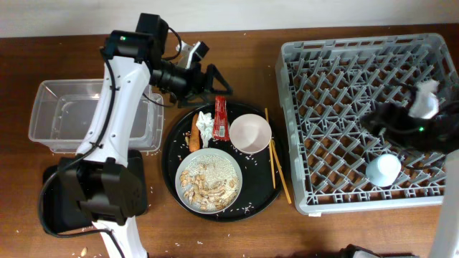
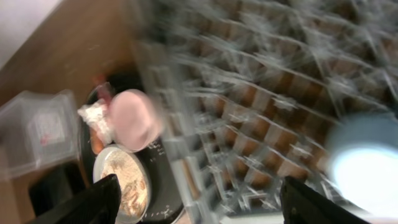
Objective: Sort waste into correct bins and load items into the dishwasher rack
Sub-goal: 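Place the blue cup upside down in the rack with the right gripper, then grasp the pink bowl with the right gripper and place it in the rack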
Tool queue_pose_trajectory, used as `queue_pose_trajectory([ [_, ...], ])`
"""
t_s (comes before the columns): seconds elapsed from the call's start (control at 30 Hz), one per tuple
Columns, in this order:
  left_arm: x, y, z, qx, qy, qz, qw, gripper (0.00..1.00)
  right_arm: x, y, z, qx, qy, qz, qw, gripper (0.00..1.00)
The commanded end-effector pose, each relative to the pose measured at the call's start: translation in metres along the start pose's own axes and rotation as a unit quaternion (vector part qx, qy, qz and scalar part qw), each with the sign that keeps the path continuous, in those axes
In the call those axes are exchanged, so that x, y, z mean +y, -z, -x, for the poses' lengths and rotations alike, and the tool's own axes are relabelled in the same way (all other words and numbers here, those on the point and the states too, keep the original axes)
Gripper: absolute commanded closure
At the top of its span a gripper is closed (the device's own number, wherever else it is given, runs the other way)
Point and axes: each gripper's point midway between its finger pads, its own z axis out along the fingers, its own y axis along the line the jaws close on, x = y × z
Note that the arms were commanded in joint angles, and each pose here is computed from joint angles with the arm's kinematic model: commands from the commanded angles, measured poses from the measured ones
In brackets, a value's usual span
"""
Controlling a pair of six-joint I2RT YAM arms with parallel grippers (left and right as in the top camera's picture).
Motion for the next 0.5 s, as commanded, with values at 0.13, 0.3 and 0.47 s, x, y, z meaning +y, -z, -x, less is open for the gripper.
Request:
queue_pose_trajectory([
  [0.13,0.068,0.017,-0.006,-0.009,0.019,0.269,0.963,0.26,0.104,-0.043,-0.035,0.062,0.163,0.068,0.982,0.32],
  [0.3,0.058,0.094,0.004,-0.111,0.042,0.286,0.951,0.26,0.107,-0.115,-0.048,0.096,0.176,-0.058,0.978,0.34],
  [0.47,0.046,0.184,-0.020,-0.228,0.078,0.326,0.914,0.25,0.105,-0.185,-0.073,0.157,0.189,-0.097,0.965,0.43],
])
